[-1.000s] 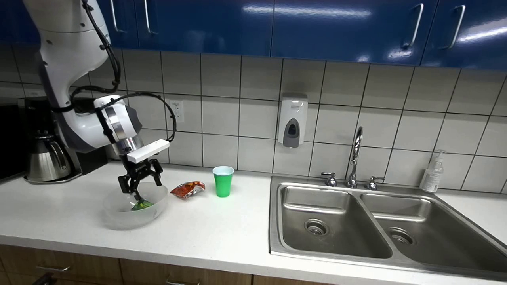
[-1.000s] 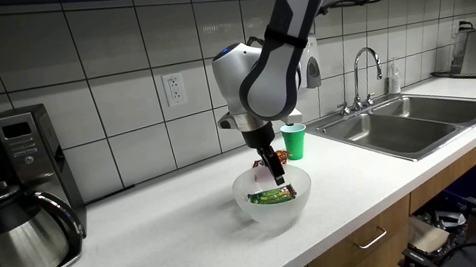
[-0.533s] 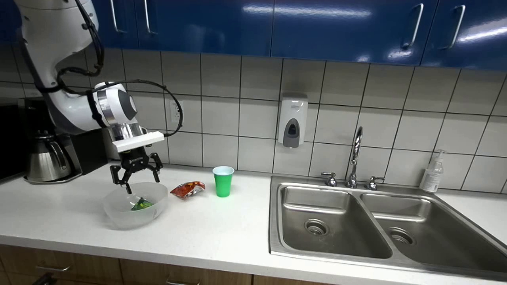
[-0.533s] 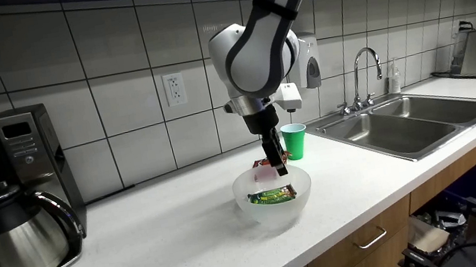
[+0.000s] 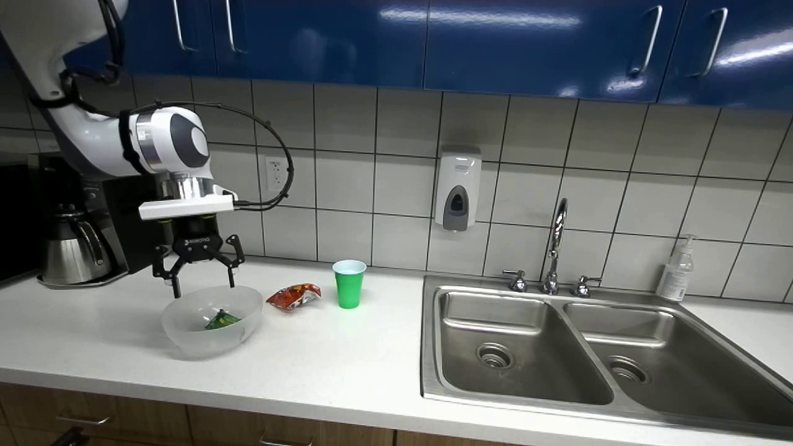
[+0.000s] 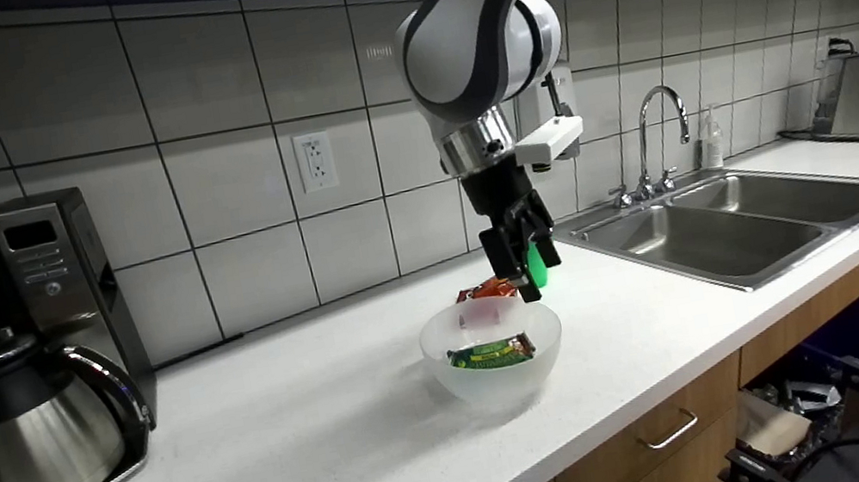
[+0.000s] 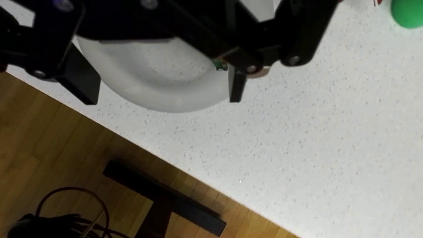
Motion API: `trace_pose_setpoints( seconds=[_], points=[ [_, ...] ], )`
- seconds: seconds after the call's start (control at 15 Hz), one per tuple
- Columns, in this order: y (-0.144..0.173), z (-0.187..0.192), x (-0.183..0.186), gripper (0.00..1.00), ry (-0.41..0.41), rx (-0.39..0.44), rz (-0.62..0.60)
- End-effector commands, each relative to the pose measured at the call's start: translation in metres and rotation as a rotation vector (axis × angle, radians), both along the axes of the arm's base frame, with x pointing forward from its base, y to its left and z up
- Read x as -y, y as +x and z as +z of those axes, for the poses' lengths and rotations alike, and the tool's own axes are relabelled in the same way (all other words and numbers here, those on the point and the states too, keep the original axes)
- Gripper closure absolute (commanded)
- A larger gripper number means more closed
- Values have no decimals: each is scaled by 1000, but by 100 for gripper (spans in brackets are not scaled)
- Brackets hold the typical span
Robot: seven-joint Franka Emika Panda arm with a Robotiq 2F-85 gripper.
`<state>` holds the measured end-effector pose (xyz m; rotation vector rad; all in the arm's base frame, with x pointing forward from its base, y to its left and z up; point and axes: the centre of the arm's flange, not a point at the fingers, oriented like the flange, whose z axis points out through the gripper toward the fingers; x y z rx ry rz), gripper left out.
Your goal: Put the candy bar in the bowl
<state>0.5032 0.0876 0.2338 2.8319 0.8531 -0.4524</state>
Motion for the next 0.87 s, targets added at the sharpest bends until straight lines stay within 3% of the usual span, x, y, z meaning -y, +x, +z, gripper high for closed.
trace_pose_setpoints(
  seconds=[0.0,0.6,0.67,0.8],
  points=[
    [-38,26,25,0,-35,-24,-191],
    [-111,39,93,0,-122,-102,-450],
    [-87,23,81,0,-114,-97,-385],
    [-91,23,85,0,-114,-100,-394]
  ],
)
